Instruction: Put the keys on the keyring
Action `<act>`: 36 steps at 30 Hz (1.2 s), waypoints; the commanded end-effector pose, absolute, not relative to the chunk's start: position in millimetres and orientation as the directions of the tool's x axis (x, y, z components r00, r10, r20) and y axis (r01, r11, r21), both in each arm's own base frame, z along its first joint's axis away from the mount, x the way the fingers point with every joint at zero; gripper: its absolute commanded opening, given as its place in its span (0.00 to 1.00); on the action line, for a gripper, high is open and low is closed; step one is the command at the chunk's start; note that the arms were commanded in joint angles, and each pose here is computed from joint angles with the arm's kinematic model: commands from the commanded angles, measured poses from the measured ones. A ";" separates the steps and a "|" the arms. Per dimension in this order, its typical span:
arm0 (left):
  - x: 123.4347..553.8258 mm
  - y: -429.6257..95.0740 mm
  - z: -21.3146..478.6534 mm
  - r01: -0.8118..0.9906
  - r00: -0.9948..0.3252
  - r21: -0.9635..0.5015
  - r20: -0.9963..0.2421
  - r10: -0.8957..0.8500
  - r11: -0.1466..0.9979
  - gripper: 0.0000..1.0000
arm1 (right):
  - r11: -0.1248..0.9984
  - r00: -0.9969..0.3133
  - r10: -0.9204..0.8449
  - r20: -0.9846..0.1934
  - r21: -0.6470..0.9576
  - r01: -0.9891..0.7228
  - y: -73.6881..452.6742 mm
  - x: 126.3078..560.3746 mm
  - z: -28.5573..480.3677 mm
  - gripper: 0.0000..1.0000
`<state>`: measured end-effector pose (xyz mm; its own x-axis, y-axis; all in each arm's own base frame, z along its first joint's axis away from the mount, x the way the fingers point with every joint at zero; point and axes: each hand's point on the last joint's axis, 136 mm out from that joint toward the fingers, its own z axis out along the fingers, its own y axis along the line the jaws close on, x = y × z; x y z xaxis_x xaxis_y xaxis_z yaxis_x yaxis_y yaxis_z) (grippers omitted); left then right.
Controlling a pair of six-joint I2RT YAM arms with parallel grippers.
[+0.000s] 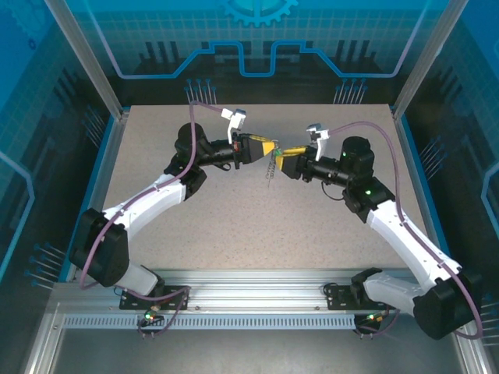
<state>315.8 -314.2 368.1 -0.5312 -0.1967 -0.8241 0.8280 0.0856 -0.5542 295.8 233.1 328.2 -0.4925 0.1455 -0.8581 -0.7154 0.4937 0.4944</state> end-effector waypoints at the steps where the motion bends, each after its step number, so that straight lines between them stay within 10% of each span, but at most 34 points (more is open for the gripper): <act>1: 305.8 -310.9 390.2 0.864 -0.472 -0.498 -0.850 -0.234 0.067 0.00 | 0.490 -0.441 0.140 -0.886 0.449 -0.747 239.8 298.6 345.0 0.49; 13: 308.1 -308.7 392.9 0.864 -0.463 -0.496 -0.849 -0.253 0.085 0.00 | 0.441 -0.453 0.085 -0.887 0.441 -0.782 250.3 284.2 334.7 0.01; 36: 304.4 -305.8 396.0 0.868 -0.453 -0.489 -0.851 -0.265 0.088 0.00 | 0.397 -0.488 -0.009 -0.873 0.445 -0.803 273.0 276.9 321.3 0.00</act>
